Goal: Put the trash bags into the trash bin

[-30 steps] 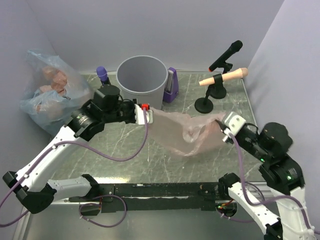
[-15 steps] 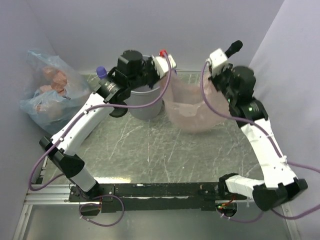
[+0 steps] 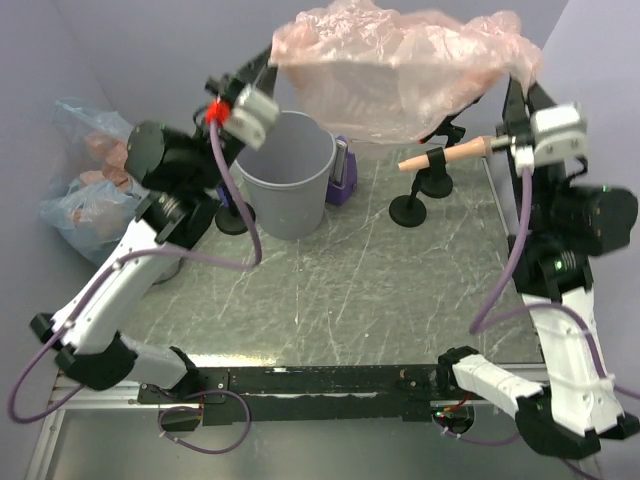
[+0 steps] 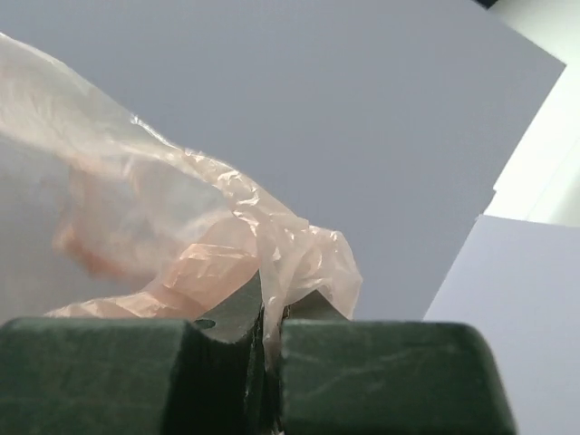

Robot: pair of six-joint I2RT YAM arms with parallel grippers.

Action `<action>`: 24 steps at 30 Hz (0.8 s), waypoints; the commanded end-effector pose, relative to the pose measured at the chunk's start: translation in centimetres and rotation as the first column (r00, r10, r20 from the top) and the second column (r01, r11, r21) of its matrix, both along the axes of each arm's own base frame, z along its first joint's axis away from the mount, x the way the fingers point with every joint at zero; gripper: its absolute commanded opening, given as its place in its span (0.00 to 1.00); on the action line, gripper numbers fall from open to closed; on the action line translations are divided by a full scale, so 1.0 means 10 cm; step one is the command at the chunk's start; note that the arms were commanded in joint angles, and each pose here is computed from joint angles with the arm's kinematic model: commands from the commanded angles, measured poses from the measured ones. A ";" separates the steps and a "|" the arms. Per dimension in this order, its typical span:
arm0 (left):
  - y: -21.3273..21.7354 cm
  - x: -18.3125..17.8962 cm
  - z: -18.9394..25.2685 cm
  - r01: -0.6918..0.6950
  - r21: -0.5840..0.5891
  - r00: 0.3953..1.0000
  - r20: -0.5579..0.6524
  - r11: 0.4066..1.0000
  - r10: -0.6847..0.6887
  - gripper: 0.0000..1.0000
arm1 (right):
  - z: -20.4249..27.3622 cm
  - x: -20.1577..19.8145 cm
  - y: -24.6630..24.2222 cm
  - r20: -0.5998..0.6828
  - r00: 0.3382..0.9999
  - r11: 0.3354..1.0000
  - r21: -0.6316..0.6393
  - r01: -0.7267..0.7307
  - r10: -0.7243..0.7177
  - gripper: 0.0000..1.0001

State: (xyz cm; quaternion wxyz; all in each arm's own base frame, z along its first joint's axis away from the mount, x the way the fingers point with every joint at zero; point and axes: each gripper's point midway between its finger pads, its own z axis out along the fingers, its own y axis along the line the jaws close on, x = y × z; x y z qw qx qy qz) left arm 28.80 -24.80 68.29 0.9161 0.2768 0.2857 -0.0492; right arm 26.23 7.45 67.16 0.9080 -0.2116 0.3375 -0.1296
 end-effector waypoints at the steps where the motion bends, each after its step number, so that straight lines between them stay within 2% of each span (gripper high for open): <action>1: -0.55 0.29 -1.36 0.008 0.465 0.996 -0.080 0.885 0.033 0.01 | -1.22 0.55 0.08 -0.296 0.948 0.980 -0.190 0.064 -0.119 0.00; 2: -0.62 0.35 -2.00 0.071 0.625 0.981 -0.186 0.777 0.060 0.01 | -1.81 0.70 0.06 -0.439 0.880 0.961 -0.270 0.062 -0.181 0.00; 3: -0.62 0.34 -2.59 0.153 0.745 0.959 -0.271 0.650 0.084 0.01 | -2.53 0.68 0.04 -0.629 0.743 0.938 -0.348 -0.007 -0.227 0.00; 4: -0.51 0.21 -3.26 0.291 0.824 0.909 -0.396 0.485 0.128 0.01 | -3.05 0.47 0.08 -0.758 0.619 0.925 -0.357 -0.131 -0.205 0.00; 5: -0.46 0.11 -3.53 0.355 0.839 0.888 -0.441 0.413 0.133 0.01 | -3.42 0.16 0.21 -0.836 0.529 0.887 -0.346 -0.306 -0.144 0.00; 6: -0.35 -0.08 -3.83 0.455 0.824 0.838 -0.525 0.338 0.149 0.01 | -3.71 -0.28 0.36 -0.887 0.455 0.803 -0.325 -0.499 -0.076 0.00; 7: -0.31 -0.23 -3.92 0.518 0.795 0.803 -0.579 0.316 0.141 0.01 | -3.83 -0.62 0.48 -0.909 0.418 0.735 -0.287 -0.615 -0.005 0.00; 8: -0.32 -0.33 -3.89 0.555 0.760 0.777 -0.619 0.338 0.115 0.01 | -3.81 -0.84 0.51 -0.907 0.420 0.723 -0.262 -0.639 0.042 0.00; 10: -0.38 -0.43 -3.67 0.581 0.690 0.746 -0.663 0.432 0.055 0.01 | -3.67 -0.96 0.48 -0.891 0.442 0.787 -0.196 -0.585 0.107 0.00; 13: -0.47 -0.54 -3.33 0.599 0.598 0.724 -0.689 0.533 -0.040 0.01 | -3.44 -1.02 0.46 -0.886 0.440 0.819 -0.140 -0.557 0.147 0.00; 16: -0.53 -0.57 -3.08 0.614 0.503 0.684 -0.724 0.608 -0.091 0.01 | -3.16 -0.92 0.44 -0.857 0.479 0.857 -0.093 -0.506 0.190 0.00; 18: -0.53 -0.58 -3.05 0.620 0.480 0.668 -0.738 0.621 -0.098 0.01 | -3.09 -0.83 0.44 -0.847 0.495 0.873 -0.080 -0.481 0.195 0.00; 24: -0.50 -0.57 -3.14 0.614 0.471 0.655 -0.751 0.634 -0.077 0.01 | -3.20 -0.67 0.40 -0.852 0.487 0.906 -0.038 -0.423 0.192 0.00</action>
